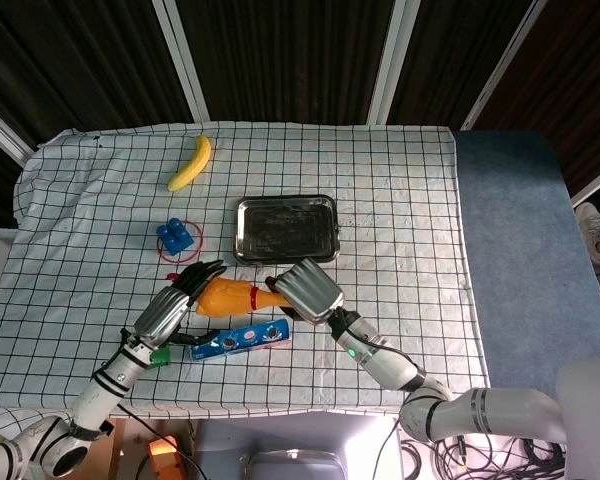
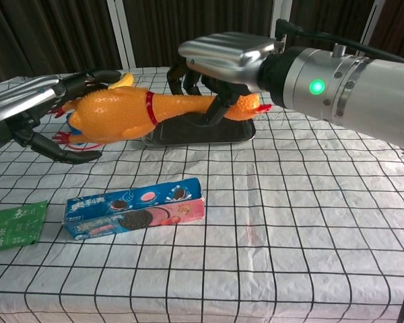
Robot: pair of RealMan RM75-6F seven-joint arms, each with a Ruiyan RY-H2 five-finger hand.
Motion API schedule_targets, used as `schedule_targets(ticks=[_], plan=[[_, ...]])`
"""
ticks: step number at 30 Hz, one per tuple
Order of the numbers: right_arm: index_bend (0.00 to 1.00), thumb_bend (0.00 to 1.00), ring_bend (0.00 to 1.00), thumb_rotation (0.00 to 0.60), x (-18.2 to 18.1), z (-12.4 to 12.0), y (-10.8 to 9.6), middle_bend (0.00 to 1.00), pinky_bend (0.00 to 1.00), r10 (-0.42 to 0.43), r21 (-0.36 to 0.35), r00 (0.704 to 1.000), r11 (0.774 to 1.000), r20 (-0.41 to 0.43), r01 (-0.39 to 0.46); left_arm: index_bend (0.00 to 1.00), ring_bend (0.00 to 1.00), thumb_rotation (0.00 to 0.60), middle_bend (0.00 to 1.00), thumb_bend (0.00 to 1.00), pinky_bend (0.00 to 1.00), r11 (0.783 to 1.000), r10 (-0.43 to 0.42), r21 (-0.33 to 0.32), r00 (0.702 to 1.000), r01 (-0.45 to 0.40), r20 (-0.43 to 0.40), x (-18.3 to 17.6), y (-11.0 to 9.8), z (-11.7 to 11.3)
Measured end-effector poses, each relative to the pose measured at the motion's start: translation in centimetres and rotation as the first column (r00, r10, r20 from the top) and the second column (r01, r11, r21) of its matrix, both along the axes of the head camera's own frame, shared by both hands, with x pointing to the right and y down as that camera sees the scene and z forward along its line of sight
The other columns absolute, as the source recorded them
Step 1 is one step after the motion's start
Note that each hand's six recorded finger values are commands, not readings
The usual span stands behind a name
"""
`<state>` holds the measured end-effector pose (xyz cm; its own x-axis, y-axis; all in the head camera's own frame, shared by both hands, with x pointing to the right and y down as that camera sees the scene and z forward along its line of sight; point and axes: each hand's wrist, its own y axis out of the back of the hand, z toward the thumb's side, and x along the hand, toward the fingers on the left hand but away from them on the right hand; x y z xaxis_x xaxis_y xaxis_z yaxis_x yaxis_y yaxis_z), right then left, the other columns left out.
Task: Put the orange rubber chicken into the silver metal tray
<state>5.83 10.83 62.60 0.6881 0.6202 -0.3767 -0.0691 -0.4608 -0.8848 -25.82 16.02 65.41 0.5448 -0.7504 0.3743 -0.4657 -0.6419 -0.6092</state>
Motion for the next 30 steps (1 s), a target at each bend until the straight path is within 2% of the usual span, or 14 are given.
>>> schedule_targets(ticks=[2, 4, 6, 9, 11, 12, 14, 19, 23, 24, 26, 28, 30], plan=[[0.87, 0.47, 0.76, 0.600, 0.0, 0.0, 0.1, 0.75, 0.81, -0.001, 0.000, 1.000, 1.000, -0.006, 0.001, 0.06, 0.10, 0.600, 0.14, 0.23, 0.25, 1.000, -0.024, 0.013, 1.000, 0.025, -0.010, 0.2, -0.3, 0.1], [0.87, 0.47, 0.76, 0.600, 0.0, 0.1, 0.1, 0.75, 0.81, 0.000, -0.001, 1.000, 1.000, -0.012, 0.000, 0.28, 0.29, 0.600, 0.38, 0.24, 0.42, 0.999, -0.046, 0.021, 0.999, 0.047, -0.022, 0.3, -0.5, 0.1], [0.87, 0.47, 0.76, 0.600, 0.0, 0.3, 0.1, 0.75, 0.81, 0.004, -0.003, 1.000, 1.000, -0.018, -0.004, 0.47, 0.45, 0.600, 0.58, 0.27, 0.59, 0.997, -0.066, 0.026, 0.997, 0.067, -0.039, 0.4, -0.5, 0.1], [0.87, 0.47, 0.76, 0.600, 0.1, 0.4, 0.0, 0.75, 0.81, 0.012, -0.006, 1.000, 1.000, -0.023, -0.012, 0.63, 0.61, 0.600, 0.75, 0.35, 0.77, 0.994, -0.103, 0.031, 0.992, 0.105, -0.073, 0.7, -0.5, 0.1], [0.87, 0.47, 0.76, 0.600, 0.1, 0.4, 0.0, 0.75, 0.81, 0.016, -0.004, 1.000, 1.000, -0.025, -0.016, 0.69, 0.67, 0.600, 0.82, 0.46, 0.84, 0.993, -0.114, 0.031, 0.990, 0.117, -0.086, 0.9, -0.3, 0.1], [0.87, 0.47, 0.76, 0.600, 0.1, 0.4, 0.0, 0.75, 0.81, 0.016, -0.005, 1.000, 1.000, -0.025, -0.016, 0.73, 0.72, 0.600, 0.88, 0.57, 0.89, 0.993, -0.113, 0.033, 0.990, 0.116, -0.085, 0.9, -0.2, 0.1], [0.87, 0.47, 0.76, 0.600, 0.1, 0.3, 0.0, 0.75, 0.81, 0.017, -0.004, 1.000, 1.000, -0.026, -0.017, 0.76, 0.78, 0.600, 0.93, 0.67, 0.94, 0.992, -0.112, 0.044, 0.991, 0.116, -0.077, 1.0, -0.1, 0.2], [0.87, 0.47, 0.76, 0.600, 0.1, 0.4, 0.2, 0.75, 0.81, 0.017, -0.002, 0.999, 1.000, -0.037, -0.017, 0.79, 0.84, 0.600, 0.99, 0.73, 1.00, 0.989, -0.101, 0.104, 0.994, 0.105, -0.038, 1.3, 0.1, 0.3], [0.87, 0.47, 0.76, 0.600, 0.3, 0.6, 0.1, 0.75, 0.81, 0.023, -0.001, 0.999, 1.000, -0.048, -0.023, 0.78, 0.83, 0.600, 0.98, 0.69, 0.98, 0.987, -0.100, 0.126, 0.995, 0.103, -0.027, 1.6, 0.3, 0.3], [0.87, 0.47, 0.76, 0.600, 0.4, 0.6, 0.1, 0.75, 0.81, 0.023, -0.001, 0.999, 1.000, -0.049, -0.023, 0.74, 0.77, 0.600, 0.94, 0.63, 0.93, 0.987, -0.105, 0.121, 0.994, 0.109, -0.035, 1.7, 0.3, 0.3], [0.87, 0.47, 0.76, 0.600, 0.4, 0.5, 0.1, 0.75, 0.81, 0.025, 0.001, 0.999, 1.000, -0.048, -0.025, 0.55, 0.59, 0.600, 0.74, 0.49, 0.74, 0.989, -0.100, 0.106, 0.994, 0.103, -0.038, 1.7, 0.5, 0.4], [0.87, 0.47, 0.76, 0.600, 0.4, 0.5, 0.0, 0.75, 0.81, 0.026, 0.005, 0.998, 1.000, -0.048, -0.026, 0.20, 0.29, 0.600, 0.36, 0.37, 0.46, 0.991, -0.078, 0.105, 0.997, 0.081, -0.028, 1.7, 0.6, 0.5], [0.87, 0.47, 0.76, 0.600, 0.5, 0.4, -0.1, 0.75, 0.81, 0.030, 0.009, 0.998, 1.000, -0.048, -0.029, 0.02, 0.07, 0.600, 0.08, 0.30, 0.27, 0.993, -0.060, 0.097, 0.998, 0.062, -0.022, 1.7, 0.7, 0.6]])
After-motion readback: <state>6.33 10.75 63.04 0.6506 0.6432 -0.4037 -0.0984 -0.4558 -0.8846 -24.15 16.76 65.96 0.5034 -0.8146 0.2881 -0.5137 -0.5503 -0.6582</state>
